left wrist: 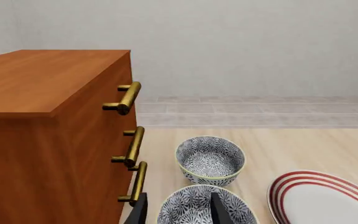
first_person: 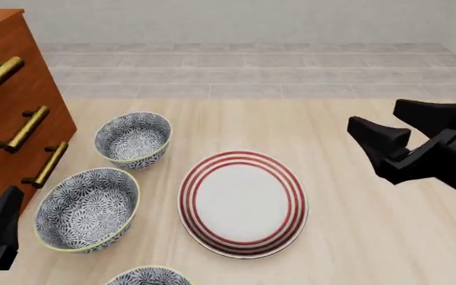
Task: Put the bowl at the front on the plate.
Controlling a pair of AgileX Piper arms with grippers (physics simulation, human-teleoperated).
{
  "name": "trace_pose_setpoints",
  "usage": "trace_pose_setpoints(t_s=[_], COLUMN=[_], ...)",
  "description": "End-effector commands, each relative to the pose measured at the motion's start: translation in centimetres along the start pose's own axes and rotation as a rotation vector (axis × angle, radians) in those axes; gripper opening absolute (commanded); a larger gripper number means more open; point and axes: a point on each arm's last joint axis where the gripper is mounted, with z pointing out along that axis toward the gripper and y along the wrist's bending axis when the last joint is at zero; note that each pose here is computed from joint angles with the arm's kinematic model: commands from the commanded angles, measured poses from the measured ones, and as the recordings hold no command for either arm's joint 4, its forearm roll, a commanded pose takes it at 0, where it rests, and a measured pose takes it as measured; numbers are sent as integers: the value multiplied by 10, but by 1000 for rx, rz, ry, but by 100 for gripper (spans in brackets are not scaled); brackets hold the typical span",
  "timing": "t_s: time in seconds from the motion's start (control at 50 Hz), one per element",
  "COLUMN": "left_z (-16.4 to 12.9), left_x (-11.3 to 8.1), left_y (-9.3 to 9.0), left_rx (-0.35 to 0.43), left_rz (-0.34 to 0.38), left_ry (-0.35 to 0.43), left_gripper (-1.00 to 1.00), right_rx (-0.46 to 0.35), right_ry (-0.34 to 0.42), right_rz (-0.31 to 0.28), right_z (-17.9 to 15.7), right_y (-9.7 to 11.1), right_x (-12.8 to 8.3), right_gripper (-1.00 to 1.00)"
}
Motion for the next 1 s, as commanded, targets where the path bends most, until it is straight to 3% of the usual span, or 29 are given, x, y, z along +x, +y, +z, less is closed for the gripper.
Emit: trace_pose_setpoints(t_s=[0.02, 0.2, 0.28, 0.42, 0.46, 0.7, 0.72, 0.74, 1.0], left_z=[0, 0, 0, 0, 0, 0, 0, 0, 0], left_x=[0, 0, 0, 0, 0, 0, 0, 0, 0], left_y=[0, 0, 0, 0, 0, 0, 0, 0, 0], left_rx=[0, 0, 0, 0, 0, 0, 0, 0, 0], left_rz=[0, 0, 0, 0, 0, 0, 0, 0, 0], left_ry=[0, 0, 0, 0, 0, 0, 0, 0, 0], left_gripper=[100, 100, 100, 100, 100, 100, 100, 100, 100], right_rx=[-97, -158, -217, -319, -330, -411, -413, -431, -465], right_ry=[62, 134, 196, 295, 306, 374, 384, 400, 471], right_rz=[-21, 5, -36, -49, -30, -60, -8, -33, -71], right_z=[20, 42, 54, 71, 72, 86, 84, 84, 91], right_y=[16, 30, 44, 74, 79, 108, 112, 117, 133], right_x=[-14, -25, -21, -13, -13, -12, -12, -9, 3], right_gripper=[100, 100, 100, 100, 100, 100, 100, 100, 100])
